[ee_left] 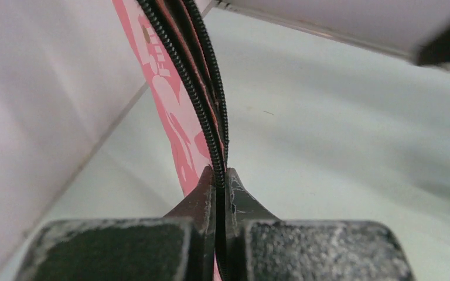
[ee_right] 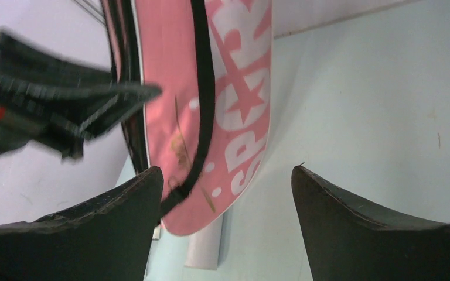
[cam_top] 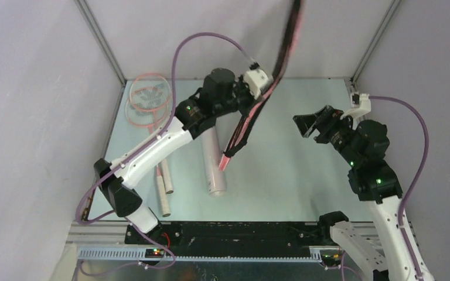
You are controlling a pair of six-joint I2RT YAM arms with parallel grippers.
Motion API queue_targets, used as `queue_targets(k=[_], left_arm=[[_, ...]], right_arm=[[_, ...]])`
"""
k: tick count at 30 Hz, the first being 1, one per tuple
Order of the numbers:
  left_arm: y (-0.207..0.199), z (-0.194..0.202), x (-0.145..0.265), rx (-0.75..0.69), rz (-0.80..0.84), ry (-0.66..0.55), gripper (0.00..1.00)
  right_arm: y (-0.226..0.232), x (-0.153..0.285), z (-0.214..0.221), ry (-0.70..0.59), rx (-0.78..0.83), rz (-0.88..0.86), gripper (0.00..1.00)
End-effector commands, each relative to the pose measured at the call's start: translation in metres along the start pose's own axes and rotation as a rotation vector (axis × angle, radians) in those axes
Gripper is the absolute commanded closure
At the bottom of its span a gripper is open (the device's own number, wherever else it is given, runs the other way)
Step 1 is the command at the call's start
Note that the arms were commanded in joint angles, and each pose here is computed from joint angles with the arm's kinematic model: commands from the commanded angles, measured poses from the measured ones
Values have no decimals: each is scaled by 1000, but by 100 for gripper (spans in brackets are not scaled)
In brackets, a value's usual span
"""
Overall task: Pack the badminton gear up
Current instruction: Open the racket bag at the center of the board.
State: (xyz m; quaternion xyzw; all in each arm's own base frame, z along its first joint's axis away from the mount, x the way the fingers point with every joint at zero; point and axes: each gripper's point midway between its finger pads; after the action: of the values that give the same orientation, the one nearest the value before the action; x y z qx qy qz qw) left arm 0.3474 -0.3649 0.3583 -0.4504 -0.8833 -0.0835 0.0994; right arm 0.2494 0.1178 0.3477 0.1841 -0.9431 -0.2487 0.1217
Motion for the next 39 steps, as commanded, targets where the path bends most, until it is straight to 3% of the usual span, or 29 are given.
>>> queue_targets(k=[1, 10, 17, 24, 30, 39], left_arm=[[-21, 12, 10, -256, -19, 94, 100], [-37, 2, -6, -157, -30, 110, 100], [-52, 6, -15, -132, 7, 107, 100], [-64, 13, -17, -152, 33, 122, 100], [-61, 11, -18, -123, 3, 113, 100], [-73, 7, -4, -144, 41, 60, 100]], right_arm=[[9, -25, -33, -74, -17, -11, 17], [0, -55, -32, -68, -17, 63, 15], [-25, -58, -33, -115, -127, 214, 14], [-20, -77, -30, -158, -189, 185, 14], [-26, -80, -15, -115, -162, 227, 15], [-70, -84, 22, -11, -165, 378, 31]])
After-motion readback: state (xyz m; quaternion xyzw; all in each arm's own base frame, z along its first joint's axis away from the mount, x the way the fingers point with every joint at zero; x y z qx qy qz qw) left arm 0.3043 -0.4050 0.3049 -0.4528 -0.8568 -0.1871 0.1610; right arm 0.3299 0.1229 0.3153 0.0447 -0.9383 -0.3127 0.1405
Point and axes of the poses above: each gripper's point midway between its finger pads, its own x axis back along the fingers, its own y axis along the line the jaws close on, z = x × y, and after that the axes turned 4 degrees about x, right-handed
